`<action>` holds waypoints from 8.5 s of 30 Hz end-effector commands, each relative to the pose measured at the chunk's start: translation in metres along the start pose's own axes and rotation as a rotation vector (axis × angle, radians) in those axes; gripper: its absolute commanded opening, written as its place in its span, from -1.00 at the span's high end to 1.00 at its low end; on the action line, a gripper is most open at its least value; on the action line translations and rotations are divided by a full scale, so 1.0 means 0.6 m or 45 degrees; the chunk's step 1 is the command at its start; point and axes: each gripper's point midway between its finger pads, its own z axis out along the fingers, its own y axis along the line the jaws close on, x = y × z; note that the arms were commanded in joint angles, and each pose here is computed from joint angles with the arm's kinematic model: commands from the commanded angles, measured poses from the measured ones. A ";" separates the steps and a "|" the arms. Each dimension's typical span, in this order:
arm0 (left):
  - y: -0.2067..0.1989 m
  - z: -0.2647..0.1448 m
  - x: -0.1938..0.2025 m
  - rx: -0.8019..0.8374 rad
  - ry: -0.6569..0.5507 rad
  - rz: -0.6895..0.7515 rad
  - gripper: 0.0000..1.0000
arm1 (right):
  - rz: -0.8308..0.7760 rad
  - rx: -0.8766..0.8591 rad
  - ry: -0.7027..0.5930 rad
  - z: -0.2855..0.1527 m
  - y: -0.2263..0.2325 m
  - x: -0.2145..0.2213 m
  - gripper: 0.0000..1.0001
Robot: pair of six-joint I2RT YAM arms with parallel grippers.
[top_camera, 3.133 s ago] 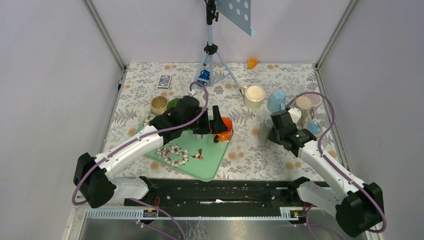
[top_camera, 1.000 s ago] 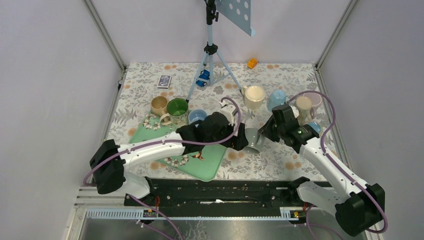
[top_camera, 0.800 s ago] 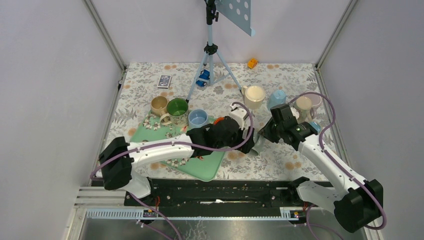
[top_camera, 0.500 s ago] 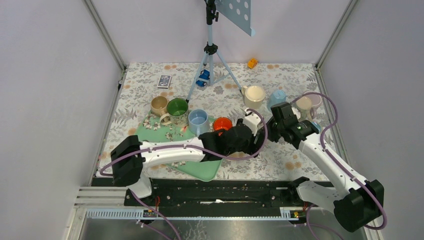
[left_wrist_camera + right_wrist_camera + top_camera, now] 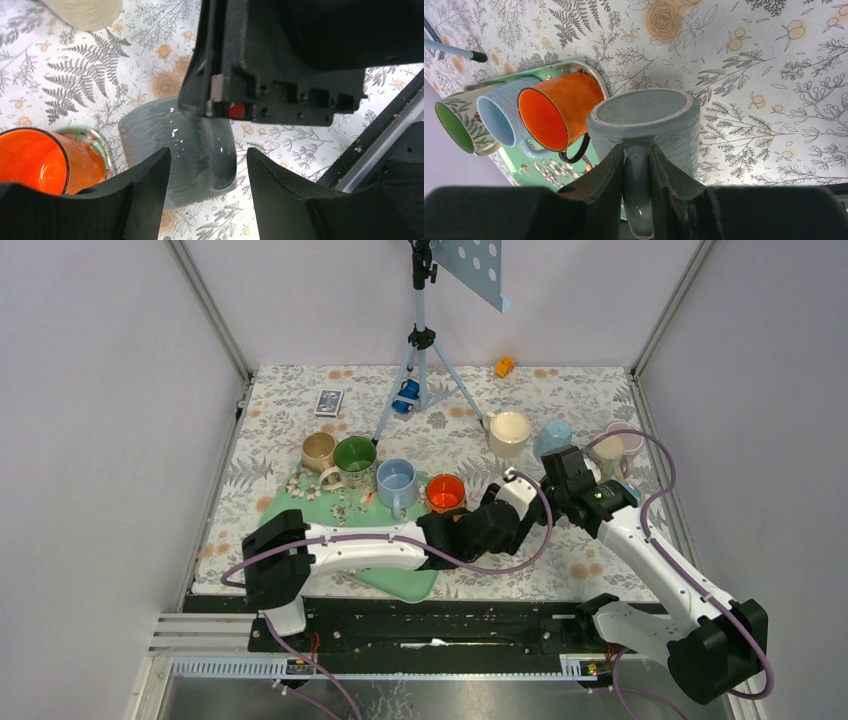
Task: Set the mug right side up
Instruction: Turn over the cup at the center of the board, then place the cup on the tray.
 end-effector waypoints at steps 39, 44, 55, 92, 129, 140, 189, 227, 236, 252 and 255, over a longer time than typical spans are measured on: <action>0.000 -0.019 -0.081 0.006 -0.166 -0.117 1.00 | -0.033 -0.315 -0.078 -0.036 0.069 -0.018 -0.60; 0.004 -0.032 -0.091 0.062 -0.148 -0.210 1.00 | -0.069 -0.294 -0.151 -0.045 0.064 -0.035 -0.93; 0.040 -0.096 -0.105 0.139 -0.047 -0.370 1.00 | -0.125 -0.245 -0.303 -0.055 0.053 -0.071 -0.99; 0.387 -0.290 0.092 -0.543 0.514 -1.030 1.00 | -0.352 -0.252 -0.253 -0.026 0.046 -0.053 -0.99; 0.734 -0.328 0.198 -0.862 0.203 -1.984 1.00 | -0.638 -0.368 0.053 -0.006 0.048 0.031 -0.99; 0.830 -0.320 0.208 -0.934 0.147 -2.019 1.00 | -0.652 -0.353 0.047 -0.003 0.035 0.032 -0.99; 0.693 -0.285 -0.035 -0.806 -0.051 -1.212 -0.98 | -0.656 -0.273 -0.131 -0.026 0.035 -0.018 -0.99; 0.285 -0.177 -0.016 0.173 0.195 -0.707 -0.98 | -0.107 0.524 -0.851 -0.053 -0.231 -0.264 -0.99; 0.282 -0.176 -0.009 0.187 0.199 -0.709 -0.98 | -0.054 0.354 -0.784 -0.003 -0.239 -0.265 -0.99; 0.280 -0.161 0.000 0.199 0.208 -0.750 -0.98 | -0.033 0.348 -0.536 0.033 -0.237 -0.217 -0.90; 0.280 -0.158 0.002 0.197 0.214 -0.753 -0.98 | -0.003 0.419 -0.528 0.027 -0.252 -0.214 -0.79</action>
